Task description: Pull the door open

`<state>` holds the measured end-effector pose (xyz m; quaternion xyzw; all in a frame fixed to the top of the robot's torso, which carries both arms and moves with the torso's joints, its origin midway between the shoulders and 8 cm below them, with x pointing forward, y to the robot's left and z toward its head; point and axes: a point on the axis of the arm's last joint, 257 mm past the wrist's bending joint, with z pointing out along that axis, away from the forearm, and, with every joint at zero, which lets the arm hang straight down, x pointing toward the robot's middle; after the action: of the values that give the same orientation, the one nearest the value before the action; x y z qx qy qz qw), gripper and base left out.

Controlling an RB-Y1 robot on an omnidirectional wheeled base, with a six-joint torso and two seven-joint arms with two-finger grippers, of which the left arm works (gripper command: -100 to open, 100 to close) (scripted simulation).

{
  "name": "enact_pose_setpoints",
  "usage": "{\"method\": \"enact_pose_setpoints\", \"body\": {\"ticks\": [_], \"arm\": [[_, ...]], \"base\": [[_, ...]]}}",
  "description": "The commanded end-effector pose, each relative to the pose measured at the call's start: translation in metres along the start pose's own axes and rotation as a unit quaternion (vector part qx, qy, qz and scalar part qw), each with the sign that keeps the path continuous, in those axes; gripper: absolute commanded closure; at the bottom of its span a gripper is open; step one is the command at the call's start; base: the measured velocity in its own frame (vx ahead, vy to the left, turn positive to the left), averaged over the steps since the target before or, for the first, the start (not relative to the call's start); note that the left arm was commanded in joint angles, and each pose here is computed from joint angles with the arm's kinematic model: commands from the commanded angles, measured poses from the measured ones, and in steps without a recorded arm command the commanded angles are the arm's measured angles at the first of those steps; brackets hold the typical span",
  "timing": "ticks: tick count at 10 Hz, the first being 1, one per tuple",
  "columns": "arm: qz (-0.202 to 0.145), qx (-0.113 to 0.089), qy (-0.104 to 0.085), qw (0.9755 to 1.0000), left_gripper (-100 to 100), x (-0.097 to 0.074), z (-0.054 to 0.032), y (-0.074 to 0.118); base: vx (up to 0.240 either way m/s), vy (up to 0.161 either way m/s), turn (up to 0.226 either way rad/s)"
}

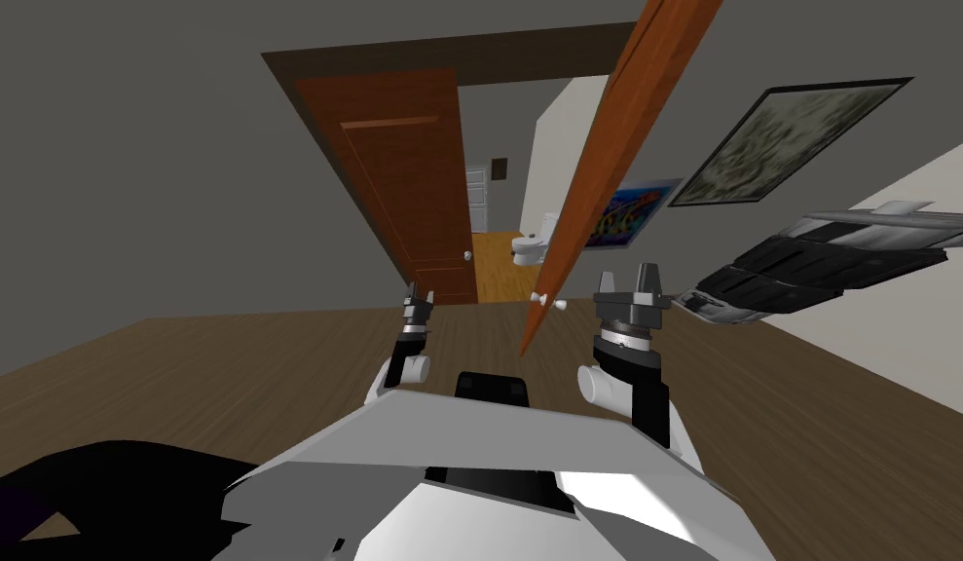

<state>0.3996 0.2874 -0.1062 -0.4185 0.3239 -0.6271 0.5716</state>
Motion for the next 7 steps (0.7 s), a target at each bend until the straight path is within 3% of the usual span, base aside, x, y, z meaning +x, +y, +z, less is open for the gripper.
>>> {"method": "enact_pose_setpoints", "body": {"ticks": [1,4,7], "arm": [[-0.021,-0.005,-0.001,0.9998,-100,-0.001,0.0011,0.009],[-0.062,-0.014,-0.005,0.9980,-100,-0.003,0.0016,0.030],[-0.104,-0.024,-0.010,0.9942,-100,-0.006,0.0018,0.052]], "base": [[0.094,0.030,0.006],[0.099,0.026,0.007],[0.091,0.032,0.005]]}}
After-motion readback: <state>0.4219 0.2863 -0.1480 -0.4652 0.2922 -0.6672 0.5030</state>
